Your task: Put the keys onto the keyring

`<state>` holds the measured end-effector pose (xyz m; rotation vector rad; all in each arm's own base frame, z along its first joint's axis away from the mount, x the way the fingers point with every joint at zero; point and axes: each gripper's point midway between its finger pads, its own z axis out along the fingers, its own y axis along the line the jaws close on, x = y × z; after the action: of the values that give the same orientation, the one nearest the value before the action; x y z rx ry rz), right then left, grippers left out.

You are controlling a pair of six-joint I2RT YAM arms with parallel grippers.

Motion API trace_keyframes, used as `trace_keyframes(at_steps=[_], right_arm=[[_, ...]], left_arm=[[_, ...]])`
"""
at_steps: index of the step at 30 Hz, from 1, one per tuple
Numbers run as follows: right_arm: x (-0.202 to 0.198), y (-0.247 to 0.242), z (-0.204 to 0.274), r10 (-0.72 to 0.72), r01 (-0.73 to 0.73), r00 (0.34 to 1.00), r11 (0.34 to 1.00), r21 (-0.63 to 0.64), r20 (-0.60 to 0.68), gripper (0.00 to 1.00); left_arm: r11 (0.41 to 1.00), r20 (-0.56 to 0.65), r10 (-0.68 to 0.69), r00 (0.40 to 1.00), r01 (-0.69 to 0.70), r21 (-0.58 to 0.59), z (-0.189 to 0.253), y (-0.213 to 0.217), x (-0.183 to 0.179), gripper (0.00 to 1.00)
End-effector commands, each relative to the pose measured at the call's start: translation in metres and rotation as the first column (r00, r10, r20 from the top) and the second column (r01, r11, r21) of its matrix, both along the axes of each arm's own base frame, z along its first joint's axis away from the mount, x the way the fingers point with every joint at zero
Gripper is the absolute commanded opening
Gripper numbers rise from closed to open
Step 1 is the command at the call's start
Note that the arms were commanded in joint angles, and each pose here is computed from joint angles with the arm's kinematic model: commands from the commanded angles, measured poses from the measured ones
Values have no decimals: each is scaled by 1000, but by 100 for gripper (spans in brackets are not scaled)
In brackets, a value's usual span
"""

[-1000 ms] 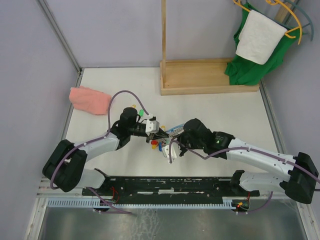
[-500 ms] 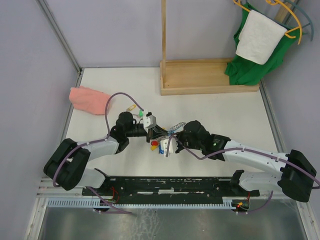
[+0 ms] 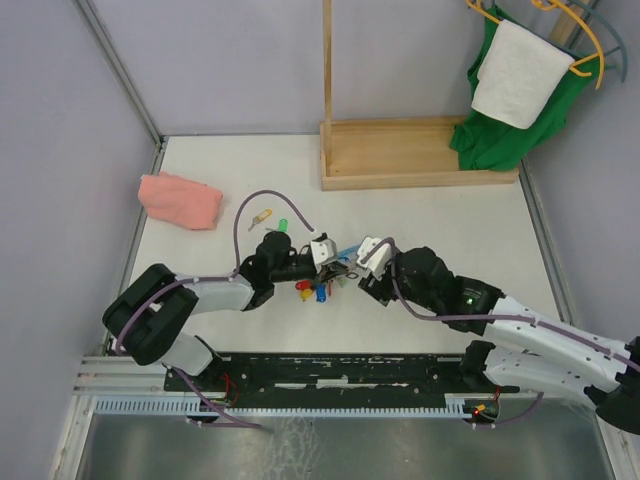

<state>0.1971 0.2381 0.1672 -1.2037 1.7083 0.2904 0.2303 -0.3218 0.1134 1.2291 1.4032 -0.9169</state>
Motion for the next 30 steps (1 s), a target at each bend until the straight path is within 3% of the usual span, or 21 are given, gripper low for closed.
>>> trace_keyframes(at_steps=[1,6,11,15,21,28,30], right_arm=[[4,-36,37,-344,367,926,919,147,-158,74],[-2,-60,49,-419,455,889,851,262,-182,100],[-9,-99,73,-507,533,844,757,377,-175,100],[-15,-134,91,-586,593,792,669,448,-172,100],[-25,-181,108,-688,679,700,557,478,-193,100],[-39,-218,126,-735,707,650,493,507,-192,100],[-42,-226,131,-738,699,651,493,517,-176,100]], left_arm=[[994,144,89,986,-97,53,3,-21,24,3],[976,201,139,970,-169,138,-15,-44,31,5],[957,180,245,953,-267,110,-11,-52,43,23],[910,114,408,906,-414,25,13,-39,56,35],[746,42,664,746,-665,22,46,19,67,53],[580,-24,814,580,-814,-25,100,108,36,71],[534,-59,842,536,-844,-55,117,133,24,91]])
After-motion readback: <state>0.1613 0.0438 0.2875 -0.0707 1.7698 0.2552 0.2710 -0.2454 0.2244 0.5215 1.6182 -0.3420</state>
